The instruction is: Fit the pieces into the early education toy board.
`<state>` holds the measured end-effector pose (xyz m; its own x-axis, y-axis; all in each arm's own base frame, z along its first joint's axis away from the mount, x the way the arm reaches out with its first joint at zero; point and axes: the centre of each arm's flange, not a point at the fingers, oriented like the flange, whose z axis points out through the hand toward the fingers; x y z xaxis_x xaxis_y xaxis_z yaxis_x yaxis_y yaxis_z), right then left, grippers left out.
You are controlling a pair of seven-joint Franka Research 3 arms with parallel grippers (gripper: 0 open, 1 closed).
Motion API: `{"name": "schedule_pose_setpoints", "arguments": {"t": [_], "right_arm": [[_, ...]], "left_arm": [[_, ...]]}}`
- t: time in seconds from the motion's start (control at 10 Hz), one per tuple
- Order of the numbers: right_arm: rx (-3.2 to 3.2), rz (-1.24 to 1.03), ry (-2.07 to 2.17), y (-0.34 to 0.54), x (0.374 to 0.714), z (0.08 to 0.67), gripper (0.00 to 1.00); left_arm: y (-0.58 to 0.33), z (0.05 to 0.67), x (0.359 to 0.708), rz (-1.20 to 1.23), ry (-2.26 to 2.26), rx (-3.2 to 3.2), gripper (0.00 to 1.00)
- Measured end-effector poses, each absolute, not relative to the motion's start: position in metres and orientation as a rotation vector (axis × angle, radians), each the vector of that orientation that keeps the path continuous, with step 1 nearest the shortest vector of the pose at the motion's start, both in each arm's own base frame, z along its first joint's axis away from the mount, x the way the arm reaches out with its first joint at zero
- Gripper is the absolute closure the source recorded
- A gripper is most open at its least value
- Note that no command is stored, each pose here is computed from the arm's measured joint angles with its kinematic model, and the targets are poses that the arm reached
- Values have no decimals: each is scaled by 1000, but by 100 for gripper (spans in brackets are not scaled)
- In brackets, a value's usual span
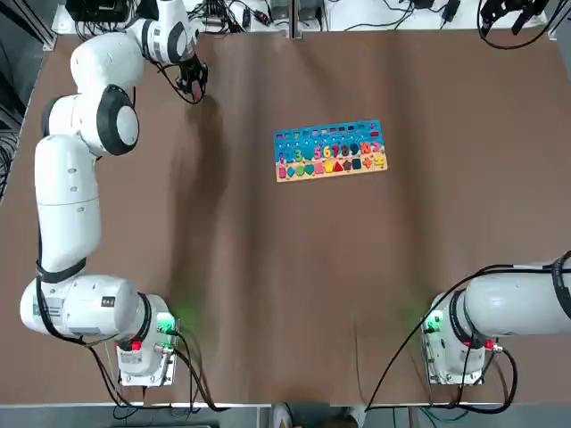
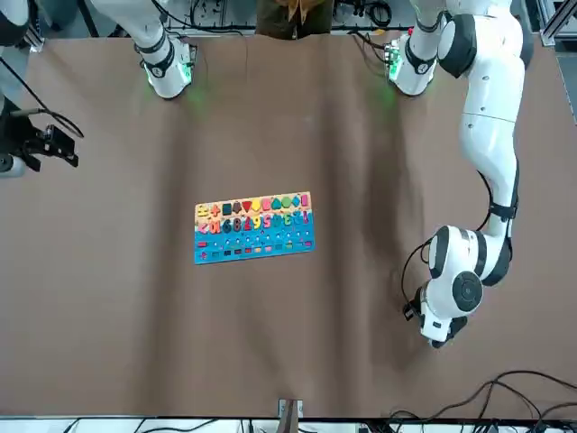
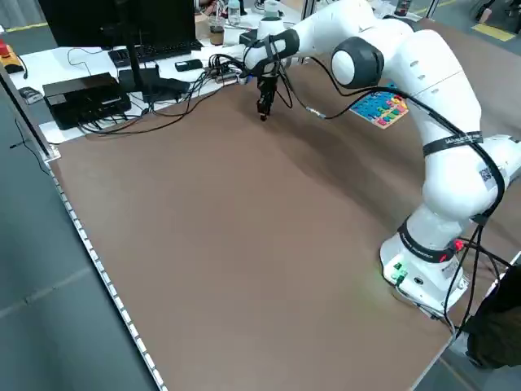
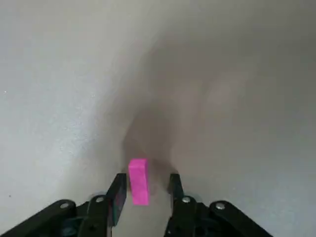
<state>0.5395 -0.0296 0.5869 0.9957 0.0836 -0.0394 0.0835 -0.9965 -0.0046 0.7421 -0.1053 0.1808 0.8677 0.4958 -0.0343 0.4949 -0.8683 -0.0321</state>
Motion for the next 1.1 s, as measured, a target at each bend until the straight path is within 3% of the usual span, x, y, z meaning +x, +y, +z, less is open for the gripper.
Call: {"name": "schedule_pose_setpoints", "arguments": {"t": [1.1], "right_arm": [[-3136, 72, -131, -30, 545, 579, 1]], "left_arm": [[-110, 187, 743, 52, -793, -3020, 57]]}}
